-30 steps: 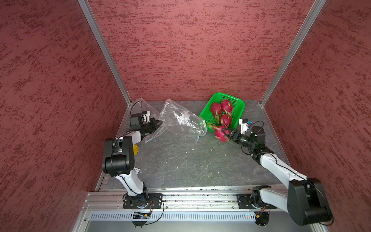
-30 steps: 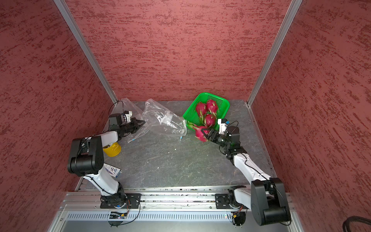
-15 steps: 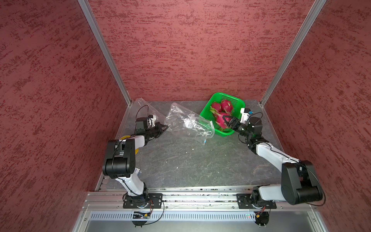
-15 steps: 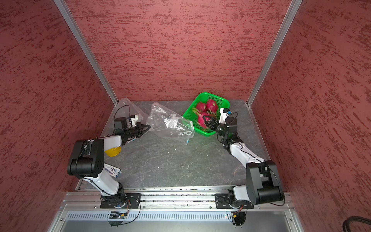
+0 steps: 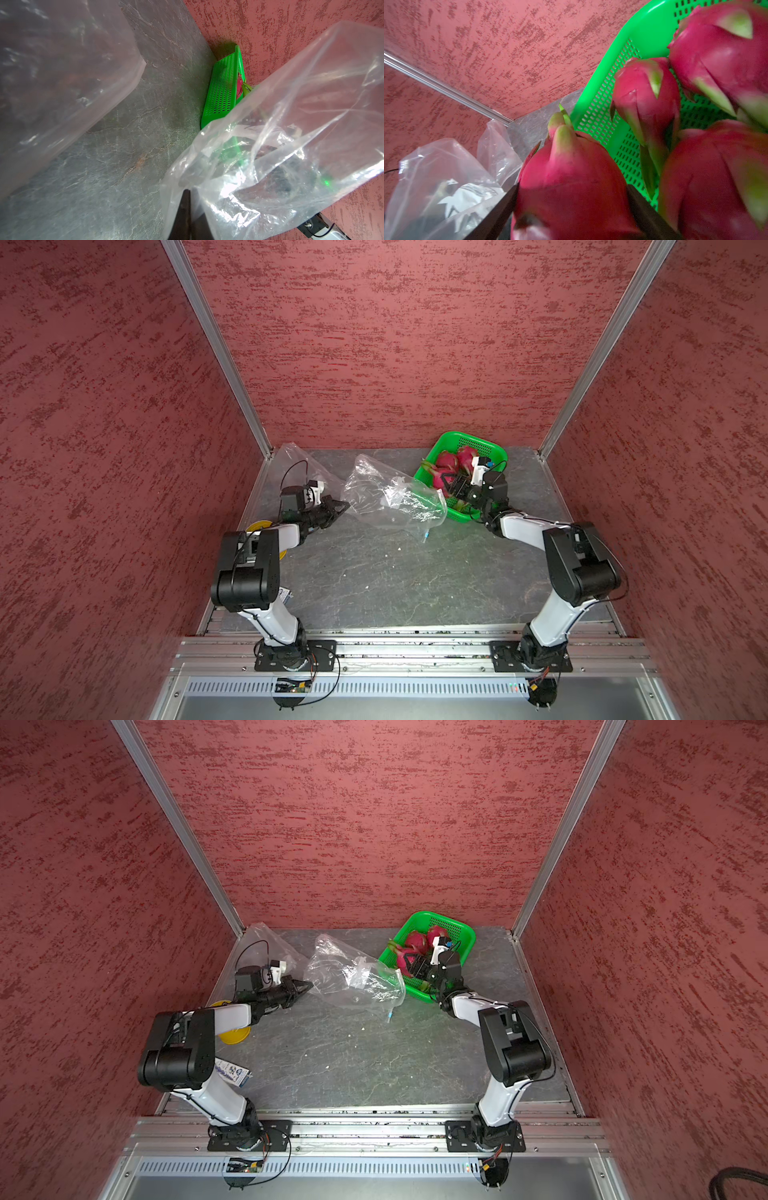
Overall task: Open the zip-top bag and take out the dragon fruit
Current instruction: Place the dragon fruit in the basket.
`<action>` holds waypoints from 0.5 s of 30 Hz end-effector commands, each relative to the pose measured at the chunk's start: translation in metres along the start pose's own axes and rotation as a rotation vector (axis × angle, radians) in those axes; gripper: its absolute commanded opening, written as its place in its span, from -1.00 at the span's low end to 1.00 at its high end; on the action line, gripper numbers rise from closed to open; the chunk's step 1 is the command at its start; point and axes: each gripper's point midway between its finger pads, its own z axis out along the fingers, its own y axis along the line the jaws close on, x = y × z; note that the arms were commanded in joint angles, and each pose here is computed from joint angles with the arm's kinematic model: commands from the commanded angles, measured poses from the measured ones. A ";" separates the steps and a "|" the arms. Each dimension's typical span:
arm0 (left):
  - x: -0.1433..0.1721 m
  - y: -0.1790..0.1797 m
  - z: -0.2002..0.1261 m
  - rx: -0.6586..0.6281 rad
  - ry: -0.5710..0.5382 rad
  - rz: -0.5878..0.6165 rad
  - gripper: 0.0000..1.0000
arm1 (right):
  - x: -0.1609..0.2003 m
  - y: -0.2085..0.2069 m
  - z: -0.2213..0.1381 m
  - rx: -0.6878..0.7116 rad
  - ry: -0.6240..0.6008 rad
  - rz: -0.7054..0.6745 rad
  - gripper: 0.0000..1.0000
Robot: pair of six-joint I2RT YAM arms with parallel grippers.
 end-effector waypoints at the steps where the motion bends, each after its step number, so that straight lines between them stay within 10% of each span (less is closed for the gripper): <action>1: -0.005 -0.011 -0.005 0.025 -0.016 0.031 -1.00 | -0.018 0.006 0.010 0.010 -0.077 -0.071 0.42; 15: -0.005 -0.009 -0.007 0.020 -0.020 0.027 -1.00 | 0.005 -0.009 0.026 0.021 -0.025 -0.048 0.62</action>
